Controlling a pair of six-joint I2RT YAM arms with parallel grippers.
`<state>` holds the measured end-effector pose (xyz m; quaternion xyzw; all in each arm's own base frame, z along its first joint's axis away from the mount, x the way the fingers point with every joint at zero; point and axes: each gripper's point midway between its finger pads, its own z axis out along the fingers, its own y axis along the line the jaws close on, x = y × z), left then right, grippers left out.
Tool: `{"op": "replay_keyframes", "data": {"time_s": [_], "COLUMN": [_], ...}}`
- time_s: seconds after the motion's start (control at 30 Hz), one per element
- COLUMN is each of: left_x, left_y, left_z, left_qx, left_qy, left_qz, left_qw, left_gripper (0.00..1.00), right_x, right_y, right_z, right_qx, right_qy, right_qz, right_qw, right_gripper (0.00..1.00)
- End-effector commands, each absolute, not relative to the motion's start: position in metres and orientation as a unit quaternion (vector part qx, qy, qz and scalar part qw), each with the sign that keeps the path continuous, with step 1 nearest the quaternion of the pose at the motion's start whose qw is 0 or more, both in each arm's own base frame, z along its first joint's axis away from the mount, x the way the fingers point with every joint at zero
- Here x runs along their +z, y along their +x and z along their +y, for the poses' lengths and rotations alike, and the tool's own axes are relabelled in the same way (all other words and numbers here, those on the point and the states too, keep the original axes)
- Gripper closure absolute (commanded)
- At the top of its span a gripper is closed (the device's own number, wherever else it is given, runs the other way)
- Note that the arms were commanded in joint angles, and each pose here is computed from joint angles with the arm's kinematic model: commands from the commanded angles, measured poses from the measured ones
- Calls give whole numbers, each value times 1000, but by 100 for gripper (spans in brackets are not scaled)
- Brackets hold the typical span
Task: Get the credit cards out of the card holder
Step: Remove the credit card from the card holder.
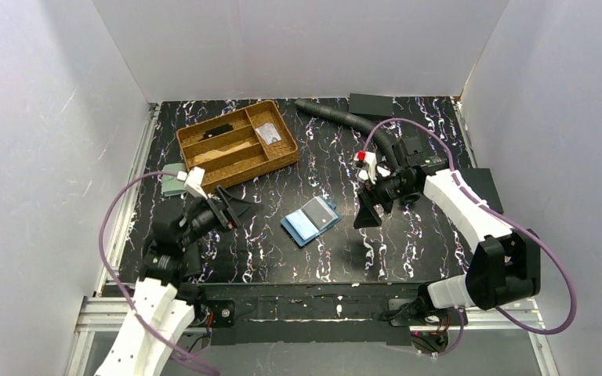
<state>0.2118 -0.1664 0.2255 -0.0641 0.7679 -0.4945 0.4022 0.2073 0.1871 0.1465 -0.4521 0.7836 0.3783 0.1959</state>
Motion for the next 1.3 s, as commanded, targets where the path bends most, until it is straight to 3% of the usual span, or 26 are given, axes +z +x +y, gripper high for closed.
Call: {"op": "replay_keyframes", "data": {"time_s": [0.0, 0.27, 0.33, 0.37, 0.47, 0.53, 0.67, 0.77, 1.27], "left_x": [204, 191, 173, 164, 138, 128, 111, 105, 62], "left_y": [199, 205, 216, 217, 236, 246, 257, 259, 262], "left_z": [-161, -193, -224, -242, -276, -286, -296, -299, -304], "left_qx": [-487, -499, -455, -446, -469, -465, -463, -471, -452], "left_qy": [-138, -140, -102, -83, -90, -90, -109, -114, -127], "left_qz": [772, 788, 827, 839, 835, 840, 844, 839, 855], "left_qw": [383, 331, 314, 300, 272, 264, 249, 247, 223], "left_gripper": [10, 11, 10, 10, 18, 23, 42, 48, 53], "right_x": [166, 152, 127, 116, 103, 97, 85, 80, 60], "right_y": [231, 226, 247, 259, 278, 278, 282, 284, 283], "right_z": [208, 233, 245, 255, 268, 280, 283, 281, 275], "right_qx": [405, 494, 469, 457, 462, 478, 469, 461, 438], "right_qy": [-430, -412, -389, -379, -346, -337, -314, -309, -297], "right_qz": [766, 745, 774, 783, 794, 793, 810, 815, 834], "right_qw": [255, 174, 173, 183, 189, 169, 162, 165, 155], "right_gripper": [2, 2, 11, 20, 44, 52, 55, 56, 58]}}
